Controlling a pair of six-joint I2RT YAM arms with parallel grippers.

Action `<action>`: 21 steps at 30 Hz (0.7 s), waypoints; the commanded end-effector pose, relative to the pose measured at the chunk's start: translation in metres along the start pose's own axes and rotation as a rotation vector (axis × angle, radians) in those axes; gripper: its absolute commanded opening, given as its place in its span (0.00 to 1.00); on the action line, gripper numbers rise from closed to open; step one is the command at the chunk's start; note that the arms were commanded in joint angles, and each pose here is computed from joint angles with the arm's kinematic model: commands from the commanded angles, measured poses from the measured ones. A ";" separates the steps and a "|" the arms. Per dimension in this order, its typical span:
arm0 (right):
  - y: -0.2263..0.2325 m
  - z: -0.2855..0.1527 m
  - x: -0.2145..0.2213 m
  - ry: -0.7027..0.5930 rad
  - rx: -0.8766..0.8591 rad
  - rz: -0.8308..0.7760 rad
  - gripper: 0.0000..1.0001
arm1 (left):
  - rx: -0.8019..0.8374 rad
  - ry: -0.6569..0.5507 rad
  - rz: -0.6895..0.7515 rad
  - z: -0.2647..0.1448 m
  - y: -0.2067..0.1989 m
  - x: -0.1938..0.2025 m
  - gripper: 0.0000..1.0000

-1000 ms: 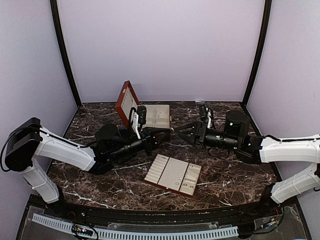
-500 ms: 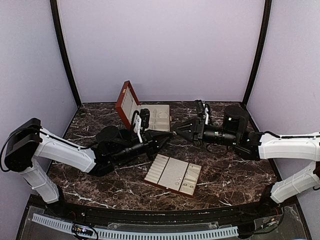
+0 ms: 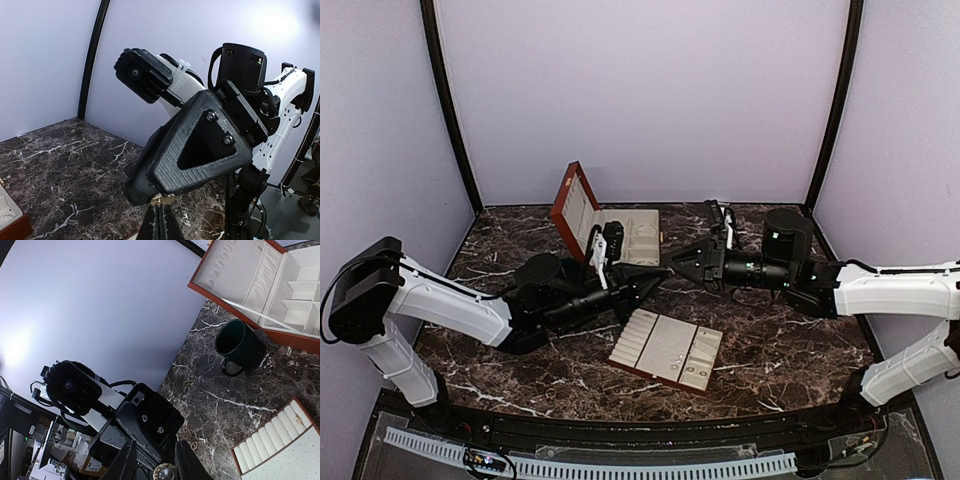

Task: Organize the mixed jewelry
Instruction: Pass from the left arm to the right

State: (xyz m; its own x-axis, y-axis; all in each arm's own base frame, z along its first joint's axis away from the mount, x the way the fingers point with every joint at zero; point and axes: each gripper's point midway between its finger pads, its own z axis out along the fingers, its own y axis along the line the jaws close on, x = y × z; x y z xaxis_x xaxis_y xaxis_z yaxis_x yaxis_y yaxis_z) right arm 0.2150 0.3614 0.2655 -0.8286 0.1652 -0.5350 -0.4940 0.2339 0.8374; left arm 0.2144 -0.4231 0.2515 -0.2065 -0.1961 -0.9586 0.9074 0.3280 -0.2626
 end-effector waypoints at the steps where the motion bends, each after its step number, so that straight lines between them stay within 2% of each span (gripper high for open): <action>1: 0.007 0.002 -0.006 -0.007 -0.020 -0.013 0.27 | 0.012 -0.060 0.029 -0.002 -0.009 -0.024 0.00; 8: 0.005 0.002 -0.005 -0.004 -0.017 -0.008 0.27 | -0.007 -0.065 0.033 -0.003 -0.007 -0.024 0.00; 21: 0.006 0.002 -0.004 -0.002 -0.024 -0.008 0.15 | -0.049 -0.059 0.034 -0.003 0.000 -0.021 0.00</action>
State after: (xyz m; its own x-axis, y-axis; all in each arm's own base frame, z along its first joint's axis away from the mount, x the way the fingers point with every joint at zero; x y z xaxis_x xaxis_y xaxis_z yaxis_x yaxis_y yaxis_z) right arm 0.2148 0.3624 0.2597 -0.8376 0.1538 -0.5243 -0.4822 0.2429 0.8417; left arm 0.2197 -0.4208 0.2527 -0.1874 -0.2051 -0.9606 0.8919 0.3741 -0.2539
